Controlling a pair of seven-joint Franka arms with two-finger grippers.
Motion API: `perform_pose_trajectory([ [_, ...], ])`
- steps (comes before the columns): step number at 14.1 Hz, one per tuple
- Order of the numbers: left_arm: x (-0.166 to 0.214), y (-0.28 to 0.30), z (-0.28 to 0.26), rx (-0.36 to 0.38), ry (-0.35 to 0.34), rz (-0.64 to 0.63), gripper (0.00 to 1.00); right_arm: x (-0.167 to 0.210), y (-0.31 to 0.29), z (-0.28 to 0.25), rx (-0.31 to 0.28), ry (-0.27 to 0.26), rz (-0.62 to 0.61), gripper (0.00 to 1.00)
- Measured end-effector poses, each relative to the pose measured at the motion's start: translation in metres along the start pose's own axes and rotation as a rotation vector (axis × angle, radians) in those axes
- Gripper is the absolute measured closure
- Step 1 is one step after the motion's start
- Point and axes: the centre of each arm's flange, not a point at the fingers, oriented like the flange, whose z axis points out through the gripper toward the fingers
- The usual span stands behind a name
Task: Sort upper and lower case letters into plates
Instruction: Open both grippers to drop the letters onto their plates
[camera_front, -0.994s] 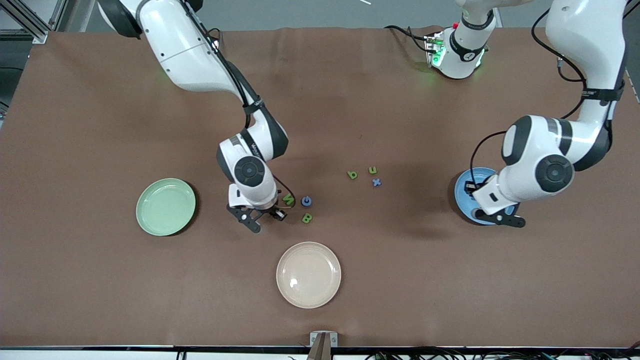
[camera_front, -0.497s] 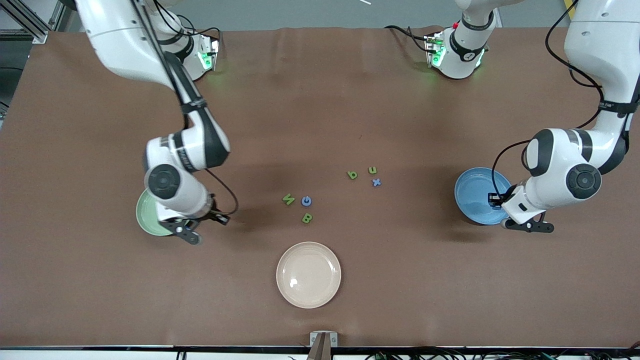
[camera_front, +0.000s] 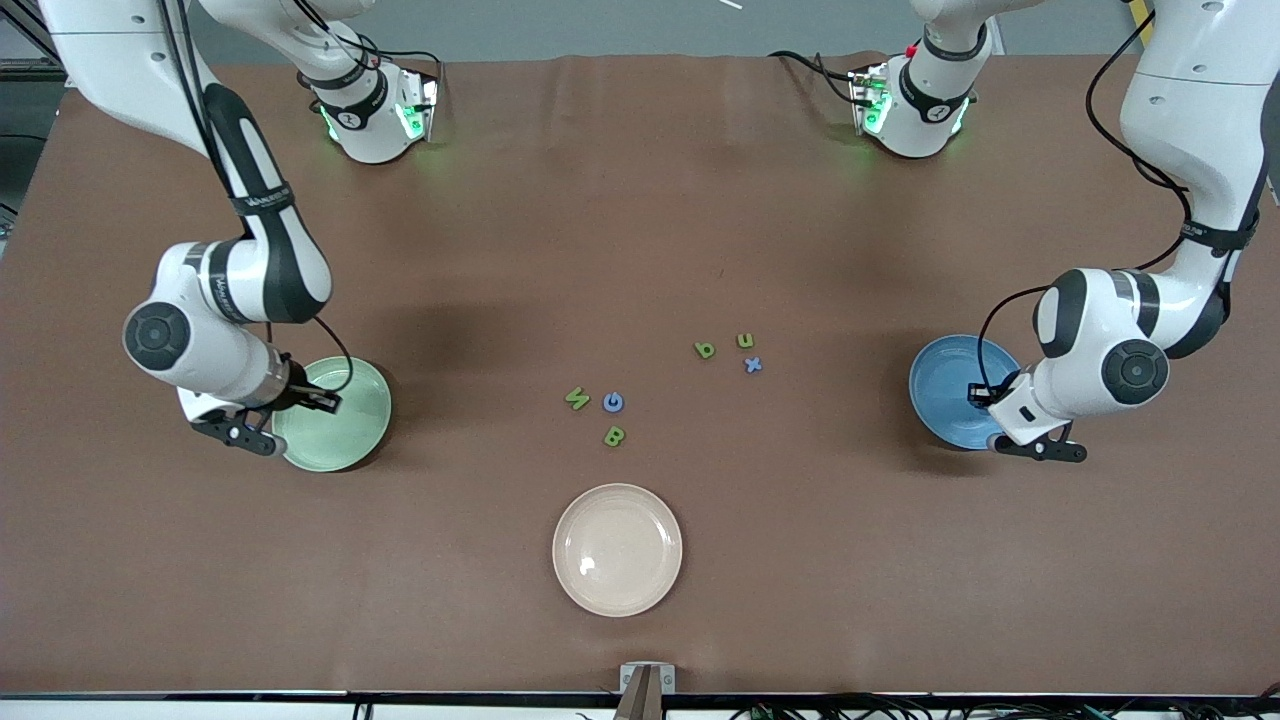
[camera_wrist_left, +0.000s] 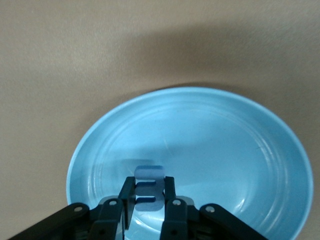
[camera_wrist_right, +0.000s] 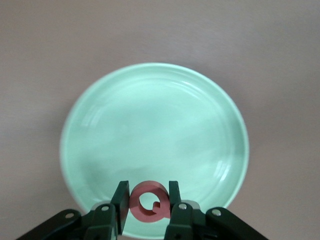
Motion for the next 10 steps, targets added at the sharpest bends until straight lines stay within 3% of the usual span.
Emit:
perform_pose_trajectory([
  [3,-0.005,-0.004,0.008,-0.005,-0.004,-0.007,0.73,-0.022,0.014,0.034,0.013,0.044,-0.005,0.64],
  [8,-0.006,-0.005,0.008,-0.005,0.002,-0.004,0.73,-0.036,0.005,0.051,0.011,0.025,-0.027,0.64],
  [9,-0.005,-0.005,0.004,-0.002,0.011,-0.001,0.68,-0.037,0.004,0.054,0.011,0.022,-0.03,0.64],
  [10,-0.004,-0.004,-0.003,0.003,0.024,0.004,0.58,-0.038,0.002,0.055,0.011,0.02,-0.033,0.64],
])
